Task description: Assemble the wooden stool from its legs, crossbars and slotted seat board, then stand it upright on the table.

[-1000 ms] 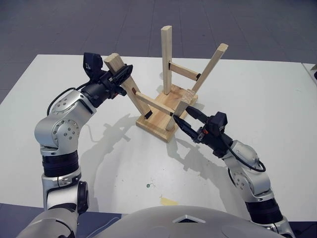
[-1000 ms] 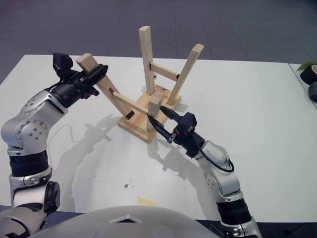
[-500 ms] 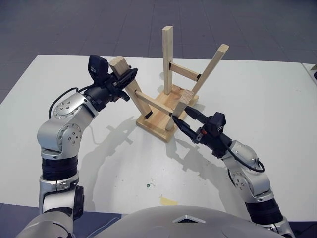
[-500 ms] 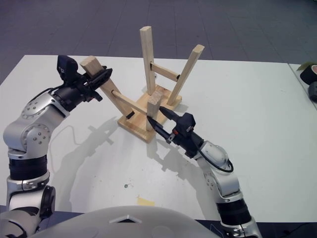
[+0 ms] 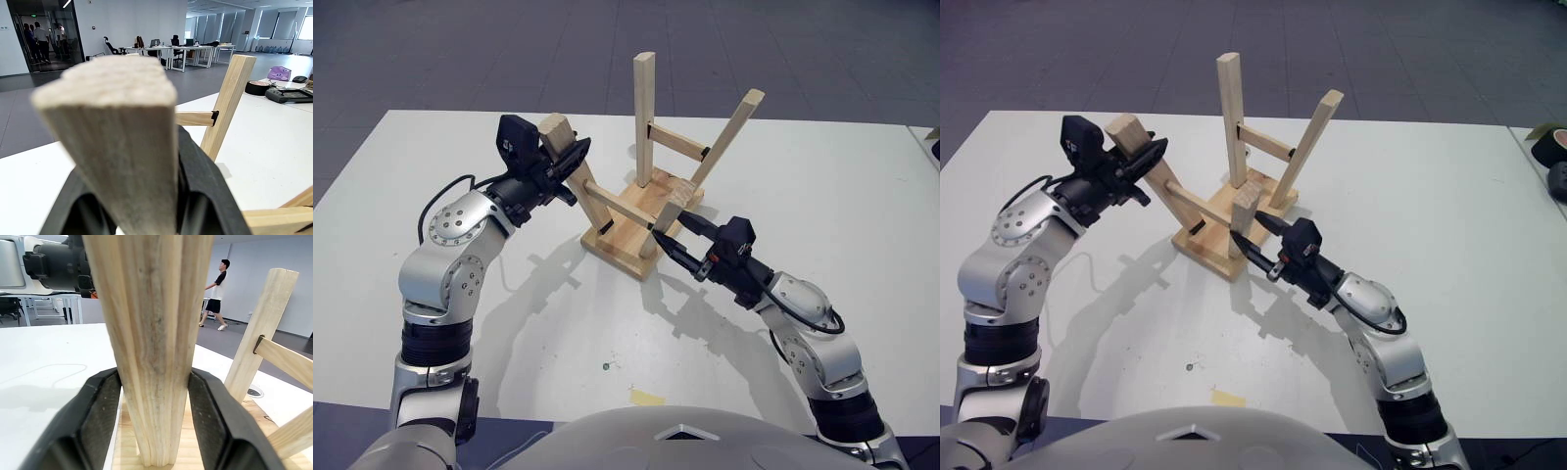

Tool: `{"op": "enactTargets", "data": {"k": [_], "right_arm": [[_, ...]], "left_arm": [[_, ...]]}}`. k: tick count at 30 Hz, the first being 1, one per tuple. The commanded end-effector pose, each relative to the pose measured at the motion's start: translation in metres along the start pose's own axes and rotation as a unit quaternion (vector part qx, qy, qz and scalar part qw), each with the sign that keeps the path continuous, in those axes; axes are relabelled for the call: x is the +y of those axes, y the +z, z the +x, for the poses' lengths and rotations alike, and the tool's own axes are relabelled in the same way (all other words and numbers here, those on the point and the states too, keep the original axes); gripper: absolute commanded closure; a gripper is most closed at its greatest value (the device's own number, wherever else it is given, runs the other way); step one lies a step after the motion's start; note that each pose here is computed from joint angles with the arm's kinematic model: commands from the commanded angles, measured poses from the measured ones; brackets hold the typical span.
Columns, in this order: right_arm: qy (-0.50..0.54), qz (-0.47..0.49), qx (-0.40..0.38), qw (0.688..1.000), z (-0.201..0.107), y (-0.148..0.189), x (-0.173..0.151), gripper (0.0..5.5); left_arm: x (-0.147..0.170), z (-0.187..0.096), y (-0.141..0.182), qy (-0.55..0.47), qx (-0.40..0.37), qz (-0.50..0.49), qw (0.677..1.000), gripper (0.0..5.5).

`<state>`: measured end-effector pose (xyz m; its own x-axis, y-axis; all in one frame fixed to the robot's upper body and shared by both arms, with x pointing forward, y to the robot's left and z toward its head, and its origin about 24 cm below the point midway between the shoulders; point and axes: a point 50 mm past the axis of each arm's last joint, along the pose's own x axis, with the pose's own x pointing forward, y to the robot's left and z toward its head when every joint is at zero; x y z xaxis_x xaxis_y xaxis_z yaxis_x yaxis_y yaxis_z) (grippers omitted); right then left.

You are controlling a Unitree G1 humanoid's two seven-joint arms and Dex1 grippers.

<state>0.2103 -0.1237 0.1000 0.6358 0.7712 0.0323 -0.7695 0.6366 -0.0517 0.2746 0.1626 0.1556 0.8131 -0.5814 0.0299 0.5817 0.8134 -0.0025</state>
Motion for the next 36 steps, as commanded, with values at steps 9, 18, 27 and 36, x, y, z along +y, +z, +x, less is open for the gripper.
{"op": "enactTargets", "data": {"k": [9,18,27,36], "right_arm": [[-0.094,0.072,0.003,0.993,0.006,-0.007,-0.026,1.63],[-0.003,0.235,-0.151,0.96,0.0,0.044,-0.027,0.21],[-0.012,0.265,-0.189,0.945,-0.001,0.065,-0.042,0.1],[-0.031,0.272,-0.177,0.946,-0.003,0.055,-0.042,0.1]], "left_arm": [[-0.027,-0.004,-0.069,-0.056,0.163,-0.003,0.985,4.35],[-0.024,0.0,-0.059,-0.043,0.143,-0.001,0.989,4.31],[-0.02,0.016,0.017,-0.039,0.008,-0.028,0.999,3.34],[-0.028,0.019,0.083,-0.09,-0.094,-0.056,0.99,1.94]]}}
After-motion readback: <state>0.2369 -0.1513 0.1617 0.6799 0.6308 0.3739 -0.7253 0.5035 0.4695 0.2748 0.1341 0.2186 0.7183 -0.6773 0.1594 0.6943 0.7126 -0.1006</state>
